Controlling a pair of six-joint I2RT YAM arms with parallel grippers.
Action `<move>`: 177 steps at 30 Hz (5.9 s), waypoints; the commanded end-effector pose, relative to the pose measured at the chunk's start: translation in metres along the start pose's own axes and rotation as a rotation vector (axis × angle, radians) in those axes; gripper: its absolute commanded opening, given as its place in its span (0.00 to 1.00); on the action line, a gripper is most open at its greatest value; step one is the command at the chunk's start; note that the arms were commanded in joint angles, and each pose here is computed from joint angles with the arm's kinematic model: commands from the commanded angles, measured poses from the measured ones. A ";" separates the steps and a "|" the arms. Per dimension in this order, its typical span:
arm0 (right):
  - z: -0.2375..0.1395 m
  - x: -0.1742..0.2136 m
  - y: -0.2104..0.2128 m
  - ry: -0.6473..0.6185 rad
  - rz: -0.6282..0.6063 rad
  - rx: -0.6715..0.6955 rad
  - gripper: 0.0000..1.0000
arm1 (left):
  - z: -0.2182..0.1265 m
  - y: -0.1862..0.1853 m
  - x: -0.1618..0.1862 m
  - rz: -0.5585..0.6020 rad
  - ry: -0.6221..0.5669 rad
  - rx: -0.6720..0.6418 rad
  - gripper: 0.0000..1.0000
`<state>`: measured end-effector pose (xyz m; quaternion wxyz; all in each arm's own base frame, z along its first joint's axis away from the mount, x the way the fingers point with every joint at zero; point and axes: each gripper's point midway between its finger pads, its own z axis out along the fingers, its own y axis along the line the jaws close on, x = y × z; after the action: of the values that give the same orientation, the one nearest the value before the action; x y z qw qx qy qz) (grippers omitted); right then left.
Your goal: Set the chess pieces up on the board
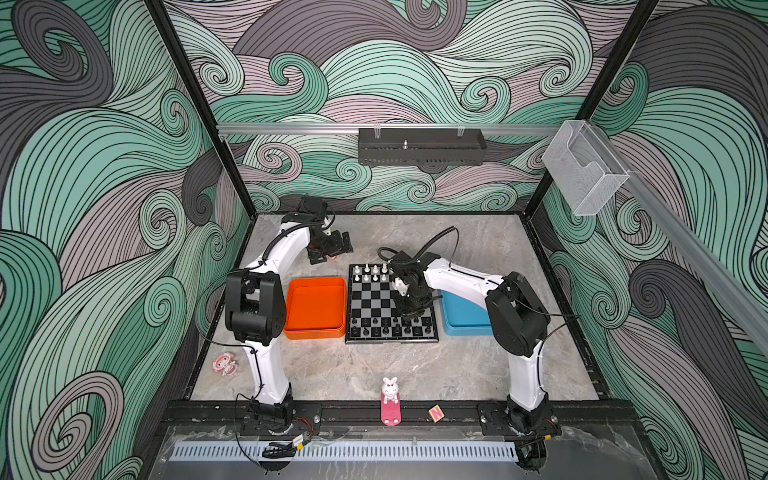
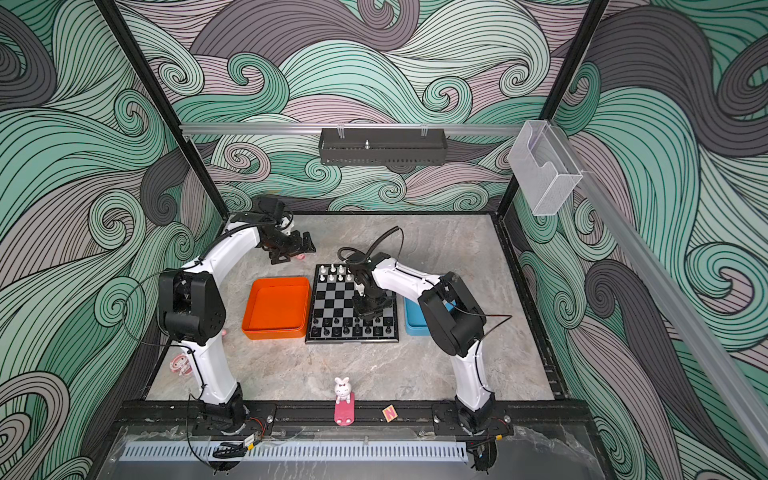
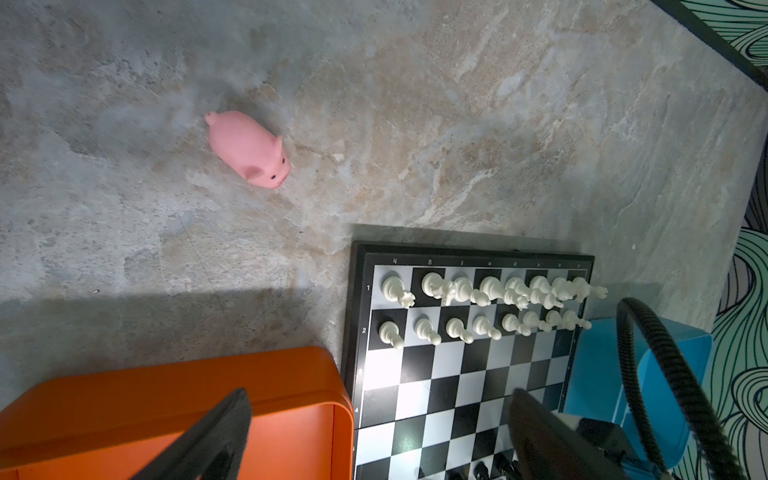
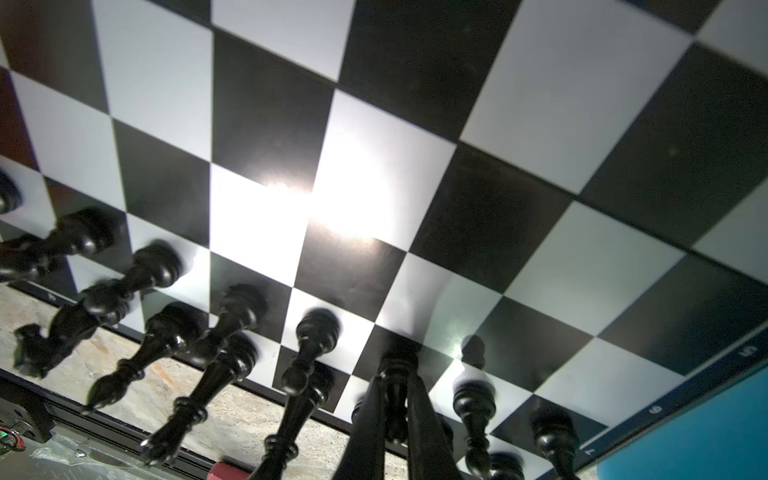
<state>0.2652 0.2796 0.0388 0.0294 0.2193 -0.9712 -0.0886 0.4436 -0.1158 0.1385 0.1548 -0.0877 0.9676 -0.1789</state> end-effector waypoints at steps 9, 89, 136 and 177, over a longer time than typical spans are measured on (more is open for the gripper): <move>-0.012 -0.006 0.001 -0.032 -0.010 0.020 0.11 | -0.013 -0.001 -0.001 0.007 -0.017 0.013 0.99; -0.134 -0.039 -0.120 -0.368 0.224 0.031 0.65 | -0.061 0.053 -0.026 0.012 -0.162 -0.247 0.99; -0.188 0.035 -0.309 -1.082 0.596 0.469 1.00 | -0.014 0.166 0.023 0.248 -0.819 -0.288 0.99; -0.115 -0.004 -0.286 -1.223 0.221 0.353 1.00 | -0.013 0.166 0.023 0.237 -0.794 -0.283 0.99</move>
<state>0.4000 0.0061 0.0864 -0.5248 0.0215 -0.8506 -0.0262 0.3883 0.0389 0.0649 0.4975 -0.0684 0.8644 0.0251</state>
